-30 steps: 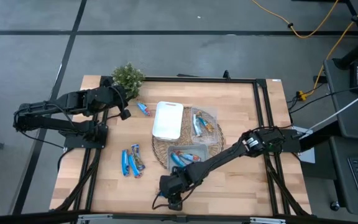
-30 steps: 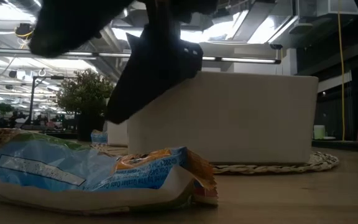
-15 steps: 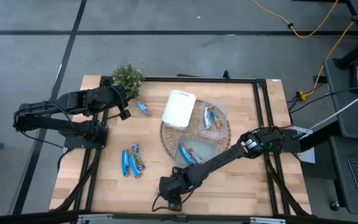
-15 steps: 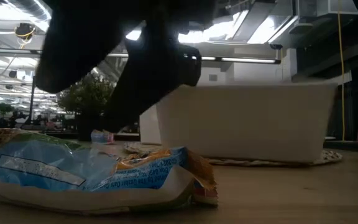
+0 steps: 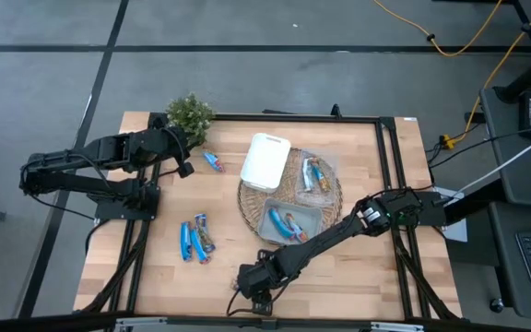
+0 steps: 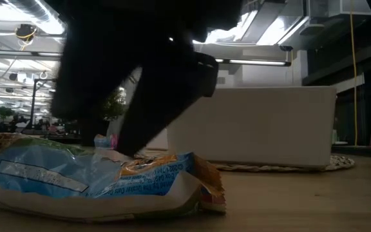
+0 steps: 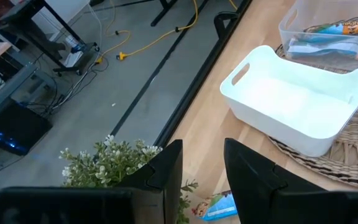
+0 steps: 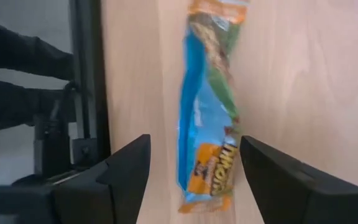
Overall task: Pick and place Granola Bars by type
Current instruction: Put the yellow granola bar into the transparent bin
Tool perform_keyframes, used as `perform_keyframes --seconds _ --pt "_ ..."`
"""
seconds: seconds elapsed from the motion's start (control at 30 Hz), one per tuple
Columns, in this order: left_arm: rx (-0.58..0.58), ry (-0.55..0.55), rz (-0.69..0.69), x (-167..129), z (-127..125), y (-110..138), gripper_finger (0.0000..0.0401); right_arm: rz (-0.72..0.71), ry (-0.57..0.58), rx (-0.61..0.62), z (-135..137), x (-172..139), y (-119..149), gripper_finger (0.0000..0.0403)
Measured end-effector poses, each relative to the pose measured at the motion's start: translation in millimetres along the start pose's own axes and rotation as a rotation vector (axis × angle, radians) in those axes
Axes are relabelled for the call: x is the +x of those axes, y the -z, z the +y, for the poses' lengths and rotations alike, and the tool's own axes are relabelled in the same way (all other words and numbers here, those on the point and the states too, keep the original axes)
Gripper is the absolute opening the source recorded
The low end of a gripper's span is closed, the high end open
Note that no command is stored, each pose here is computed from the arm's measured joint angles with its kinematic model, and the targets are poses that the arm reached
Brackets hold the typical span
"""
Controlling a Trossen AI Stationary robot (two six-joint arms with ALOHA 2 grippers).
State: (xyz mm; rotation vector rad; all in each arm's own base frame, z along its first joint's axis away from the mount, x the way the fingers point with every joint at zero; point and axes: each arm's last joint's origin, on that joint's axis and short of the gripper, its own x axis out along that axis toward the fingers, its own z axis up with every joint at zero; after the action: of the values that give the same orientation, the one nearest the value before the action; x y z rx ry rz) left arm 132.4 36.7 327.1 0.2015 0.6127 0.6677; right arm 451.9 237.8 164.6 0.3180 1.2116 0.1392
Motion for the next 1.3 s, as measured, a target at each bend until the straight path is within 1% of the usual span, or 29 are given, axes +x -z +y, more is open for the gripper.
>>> perform_keyframes --seconds 0.2,0.37,0.47,0.53,0.6,0.67,0.8,0.87,0.93,1.03,1.13,1.2,1.3 --pt "0.000 0.000 0.000 0.0 0.0 0.0 0.0112 0.058 0.049 0.035 -5.2 3.6 8.1 0.0248" --pt "0.000 0.000 0.000 -0.1 0.0 0.1 0.0112 0.087 0.040 0.035 -6.1 15.1 11.9 0.0248" --pt "0.000 0.000 0.001 -0.1 0.0 0.1 0.0112 0.081 0.022 0.031 -3.4 17.9 12.3 0.0248" --pt "-0.001 0.000 0.001 0.0 0.0 0.1 0.0112 0.081 0.033 0.028 -2.7 20.3 13.9 0.0244" --pt "-0.001 0.000 0.001 0.0 0.0 0.1 0.0112 0.075 0.045 0.045 -2.9 20.5 14.0 0.0231" --pt "-0.001 0.000 0.001 -0.1 0.0 0.1 0.0112 0.073 0.052 0.061 -3.4 20.6 14.1 0.0206" --pt "-0.001 0.000 0.001 -0.1 0.0 0.1 0.0112 0.074 0.058 0.079 -4.2 21.1 14.1 0.0131" --pt "-0.001 0.000 0.001 0.0 0.0 0.1 0.0112 0.059 0.036 0.077 -2.5 21.7 12.4 0.0092" --pt "-0.001 0.000 0.001 -0.1 0.0 0.2 0.0112 0.058 -0.001 0.073 0.8 22.2 12.0 0.0065" --pt "-0.002 0.000 0.001 -0.1 0.0 0.2 0.0112 0.037 -0.051 0.071 4.7 24.5 9.7 0.0052" --pt "-0.001 0.000 0.001 0.0 0.0 0.2 0.0112 0.024 -0.063 0.074 10.9 17.5 5.3 0.0054" --pt "-0.001 0.008 0.001 -0.1 -0.2 0.2 0.0112 0.003 -0.076 0.047 18.8 5.9 -0.9 0.0059" --pt "0.000 0.029 -0.001 -0.1 -0.8 0.1 0.0112 -0.032 -0.045 -0.016 30.5 -21.0 -10.2 0.0055"
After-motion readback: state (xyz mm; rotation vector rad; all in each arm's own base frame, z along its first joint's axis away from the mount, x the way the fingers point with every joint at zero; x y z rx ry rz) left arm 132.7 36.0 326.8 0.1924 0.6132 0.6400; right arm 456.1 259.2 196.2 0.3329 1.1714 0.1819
